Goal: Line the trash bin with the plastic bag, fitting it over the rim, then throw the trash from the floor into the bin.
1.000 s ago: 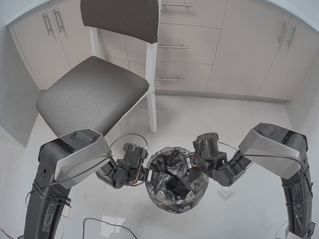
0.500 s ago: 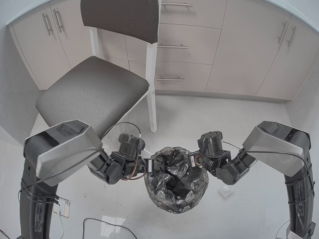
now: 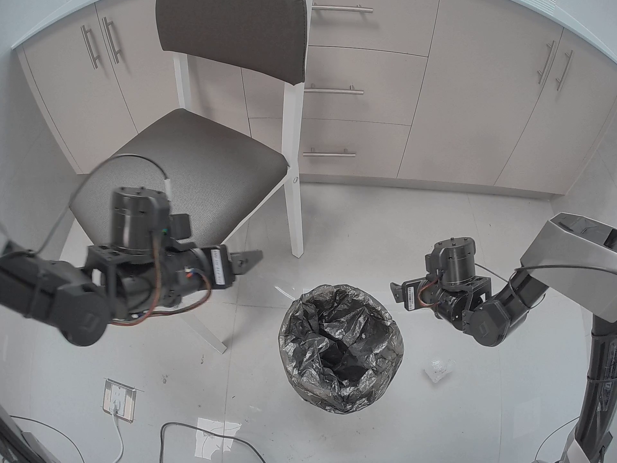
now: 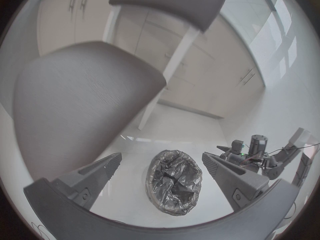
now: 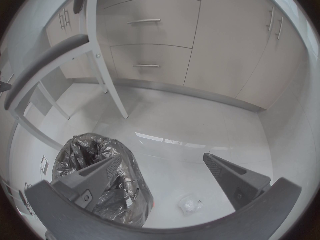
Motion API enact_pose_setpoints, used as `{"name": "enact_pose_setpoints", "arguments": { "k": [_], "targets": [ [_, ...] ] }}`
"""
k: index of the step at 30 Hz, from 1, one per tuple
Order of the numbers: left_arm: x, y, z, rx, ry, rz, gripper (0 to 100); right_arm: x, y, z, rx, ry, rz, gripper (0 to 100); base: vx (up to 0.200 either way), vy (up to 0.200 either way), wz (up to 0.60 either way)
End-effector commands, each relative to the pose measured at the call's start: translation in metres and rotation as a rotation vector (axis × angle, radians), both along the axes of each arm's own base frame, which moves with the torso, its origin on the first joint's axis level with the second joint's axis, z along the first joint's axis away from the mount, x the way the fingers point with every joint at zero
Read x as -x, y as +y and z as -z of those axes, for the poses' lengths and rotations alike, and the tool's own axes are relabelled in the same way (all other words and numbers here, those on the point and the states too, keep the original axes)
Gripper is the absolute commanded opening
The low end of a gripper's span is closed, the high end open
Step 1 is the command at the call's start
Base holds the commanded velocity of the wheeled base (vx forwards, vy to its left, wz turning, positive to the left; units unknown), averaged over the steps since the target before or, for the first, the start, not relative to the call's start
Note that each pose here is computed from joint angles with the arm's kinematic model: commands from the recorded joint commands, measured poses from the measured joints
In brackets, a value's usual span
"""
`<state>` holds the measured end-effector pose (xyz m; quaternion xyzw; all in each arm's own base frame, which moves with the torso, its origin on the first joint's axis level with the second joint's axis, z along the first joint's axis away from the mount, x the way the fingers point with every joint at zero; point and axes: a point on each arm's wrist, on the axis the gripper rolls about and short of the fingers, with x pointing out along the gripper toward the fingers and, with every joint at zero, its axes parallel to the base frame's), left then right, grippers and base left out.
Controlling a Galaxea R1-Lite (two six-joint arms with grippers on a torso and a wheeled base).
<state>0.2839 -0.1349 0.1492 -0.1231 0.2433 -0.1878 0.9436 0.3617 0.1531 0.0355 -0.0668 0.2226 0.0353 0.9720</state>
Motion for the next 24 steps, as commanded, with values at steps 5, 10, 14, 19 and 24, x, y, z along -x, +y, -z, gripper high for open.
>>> {"name": "enact_pose_setpoints", "arguments": {
  "k": [5,10,14,19,24],
  "targets": [
    [0.161,0.133,-0.062,-0.077,-0.298,-0.382,100,-0.082,-0.065,0.004,0.012,-0.107,0.116,100,0.000,0.000,0.00],
    [0.232,0.138,-0.057,-0.105,-0.287,-0.451,100,-0.119,-0.061,0.025,0.024,-0.160,0.115,100,0.000,0.000,0.00],
    [0.265,0.135,-0.039,-0.096,-0.259,-0.424,100,-0.137,-0.066,0.030,0.033,-0.197,0.126,100,0.000,0.000,0.00],
    [0.282,0.133,-0.014,-0.089,-0.255,-0.416,100,-0.165,-0.090,0.031,0.042,-0.215,0.186,100,0.000,0.000,0.00],
    [0.288,0.133,0.000,-0.088,-0.250,-0.412,100,-0.179,-0.102,0.038,0.044,-0.219,0.213,100,0.000,0.000,0.00]
  ]
}}
